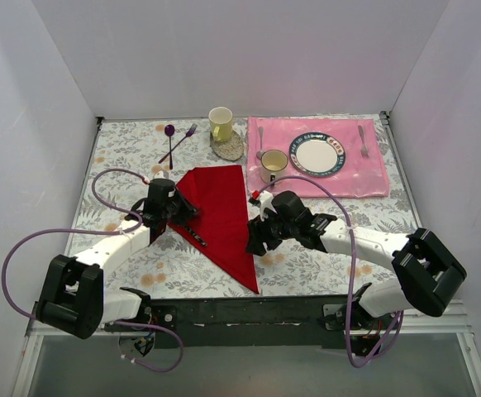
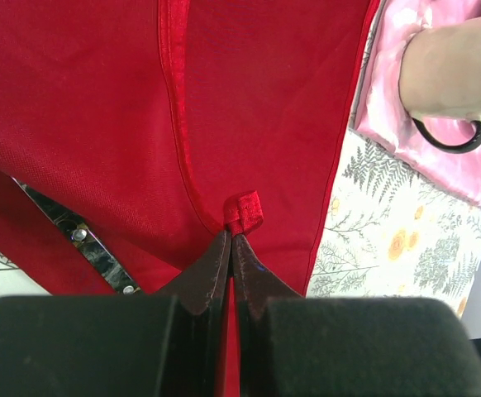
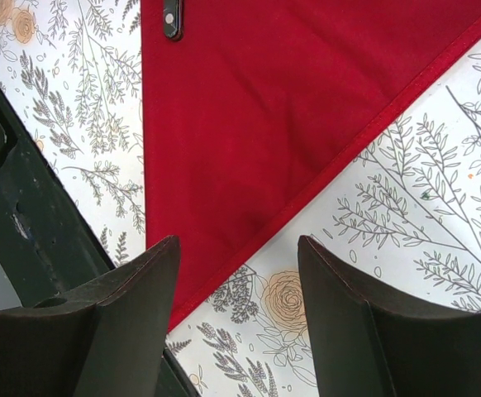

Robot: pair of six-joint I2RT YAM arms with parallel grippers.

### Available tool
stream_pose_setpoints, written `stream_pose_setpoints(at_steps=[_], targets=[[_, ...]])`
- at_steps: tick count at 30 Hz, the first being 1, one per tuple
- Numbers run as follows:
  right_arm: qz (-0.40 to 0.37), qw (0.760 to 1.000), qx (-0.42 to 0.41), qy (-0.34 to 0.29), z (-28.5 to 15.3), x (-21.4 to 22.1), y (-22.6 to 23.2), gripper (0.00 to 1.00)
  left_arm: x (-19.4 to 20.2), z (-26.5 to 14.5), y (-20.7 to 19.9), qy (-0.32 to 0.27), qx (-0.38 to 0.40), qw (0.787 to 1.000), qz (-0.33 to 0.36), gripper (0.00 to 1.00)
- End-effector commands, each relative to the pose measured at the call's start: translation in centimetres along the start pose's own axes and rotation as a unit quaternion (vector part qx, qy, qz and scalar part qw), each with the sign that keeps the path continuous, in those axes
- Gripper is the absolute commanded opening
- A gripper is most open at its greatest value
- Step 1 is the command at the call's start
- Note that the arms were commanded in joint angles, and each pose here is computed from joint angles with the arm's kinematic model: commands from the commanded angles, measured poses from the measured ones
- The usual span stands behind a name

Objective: Fold the napkin, place the utensils inside, and roll it up
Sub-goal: Fold the napkin

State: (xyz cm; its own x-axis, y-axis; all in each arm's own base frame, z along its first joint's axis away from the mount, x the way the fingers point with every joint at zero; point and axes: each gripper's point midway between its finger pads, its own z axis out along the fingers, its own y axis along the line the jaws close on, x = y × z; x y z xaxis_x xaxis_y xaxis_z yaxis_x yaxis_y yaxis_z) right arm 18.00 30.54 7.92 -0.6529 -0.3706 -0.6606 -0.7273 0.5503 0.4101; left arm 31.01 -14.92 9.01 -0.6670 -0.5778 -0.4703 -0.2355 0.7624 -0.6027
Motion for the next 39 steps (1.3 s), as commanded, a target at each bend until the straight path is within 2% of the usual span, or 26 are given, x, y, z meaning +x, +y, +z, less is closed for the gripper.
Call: stream_pose_setpoints(at_steps=[1, 17, 39], targets=[[0.0, 1.0, -0.01, -0.01, 0.3, -0.5, 0.2, 0.67, -0.2, -0.6, -0.3, -0.017, 0.004, 1.0, 0.004, 0.0], [0.003, 1.0, -0.012, -0.003, 0.5, -0.1, 0.2, 0.67, 3.0, -1.4, 2.0, 0.019, -0.009, 1.0, 0.001, 0.0], [0.007, 1.0, -0.013, 0.002, 0.8, 0.3, 0.1, 0.67, 5.1, -1.8, 3.7, 0.041, -0.011, 0.999, -0.001, 0.0]])
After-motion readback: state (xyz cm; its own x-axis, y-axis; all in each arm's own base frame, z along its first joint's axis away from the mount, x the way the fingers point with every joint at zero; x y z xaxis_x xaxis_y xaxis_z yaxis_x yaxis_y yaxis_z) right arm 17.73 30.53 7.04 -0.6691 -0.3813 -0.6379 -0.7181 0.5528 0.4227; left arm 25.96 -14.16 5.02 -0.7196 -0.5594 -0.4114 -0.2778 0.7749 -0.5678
